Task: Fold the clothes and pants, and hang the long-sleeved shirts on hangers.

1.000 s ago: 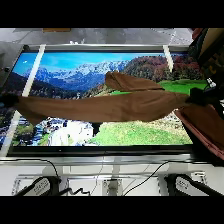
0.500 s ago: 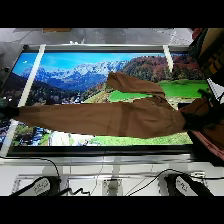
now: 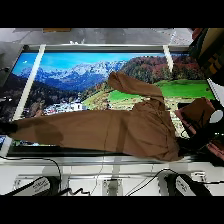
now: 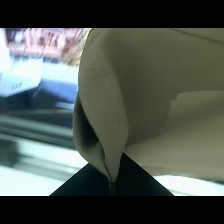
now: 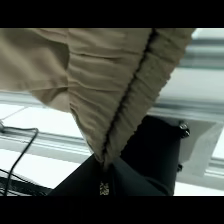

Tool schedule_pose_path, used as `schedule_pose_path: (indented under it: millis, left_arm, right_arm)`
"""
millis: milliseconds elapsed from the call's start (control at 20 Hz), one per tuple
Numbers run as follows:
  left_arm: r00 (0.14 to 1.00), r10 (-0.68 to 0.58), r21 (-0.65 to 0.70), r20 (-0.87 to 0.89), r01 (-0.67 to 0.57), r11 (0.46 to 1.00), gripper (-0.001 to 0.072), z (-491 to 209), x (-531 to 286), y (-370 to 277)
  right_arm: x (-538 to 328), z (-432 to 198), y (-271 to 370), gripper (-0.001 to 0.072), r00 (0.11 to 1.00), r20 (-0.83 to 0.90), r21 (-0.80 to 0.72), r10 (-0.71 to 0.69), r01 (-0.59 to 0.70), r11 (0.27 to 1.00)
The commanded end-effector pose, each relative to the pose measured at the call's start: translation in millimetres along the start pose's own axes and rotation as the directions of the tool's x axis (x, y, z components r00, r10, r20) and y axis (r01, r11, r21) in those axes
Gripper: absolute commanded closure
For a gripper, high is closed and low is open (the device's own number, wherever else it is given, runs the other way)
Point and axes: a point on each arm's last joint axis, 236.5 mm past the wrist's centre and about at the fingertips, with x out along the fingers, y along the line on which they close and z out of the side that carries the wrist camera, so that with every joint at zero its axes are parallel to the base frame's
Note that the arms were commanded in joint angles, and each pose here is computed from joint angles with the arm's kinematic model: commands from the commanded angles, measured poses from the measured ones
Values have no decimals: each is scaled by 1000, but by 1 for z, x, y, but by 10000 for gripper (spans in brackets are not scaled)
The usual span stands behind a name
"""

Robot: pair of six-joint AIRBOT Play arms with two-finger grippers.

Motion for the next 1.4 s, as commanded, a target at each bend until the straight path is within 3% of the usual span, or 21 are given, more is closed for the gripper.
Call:
schedule_pose_path:
  millis: [0,550,600,700,750,850,900,1250,1300,1350]
  left_arm:
    - [998,24,-31,-51,-26,999,696,-23,8,17]
    - [998,23,-73,-58,-27,997,695,-32,12,27]
    - [998,22,-73,-58,-27,997,695,-32,12,27]
    - [998,21,-92,-61,-27,995,686,-33,12,26]
    - [998,20,-102,-63,-26,994,611,-33,12,26]
    - [998,18,-103,-65,-25,994,100,-34,12,25]
    - [998,15,-102,-68,-22,995,41,-34,14,24]
    - [998,14,-96,-62,-20,995,74,-30,20,23]
    - [999,23,-119,-46,-28,993,187,-24,19,23]
    - [999,28,-132,-37,-32,991,372,-20,17,22]
  right_arm:
    - [6,-8,-8,683,999,-37,11,-30,30,999]
    - [6,6,-11,680,999,23,10,-43,43,999]
    - [6,6,-11,628,999,23,10,-43,43,999]
    - [6,6,-11,379,999,22,10,-43,43,999]
    - [6,6,-11,276,999,22,10,-43,43,999]
    - [6,6,-11,253,999,22,11,-43,43,999]
    - [6,6,-11,253,999,22,11,-43,43,999]
    - [4,17,-14,263,996,69,11,-55,54,998]
    - [3,27,-16,263,992,110,11,-64,63,998]
    - [0,40,-19,263,983,167,13,-78,77,997]
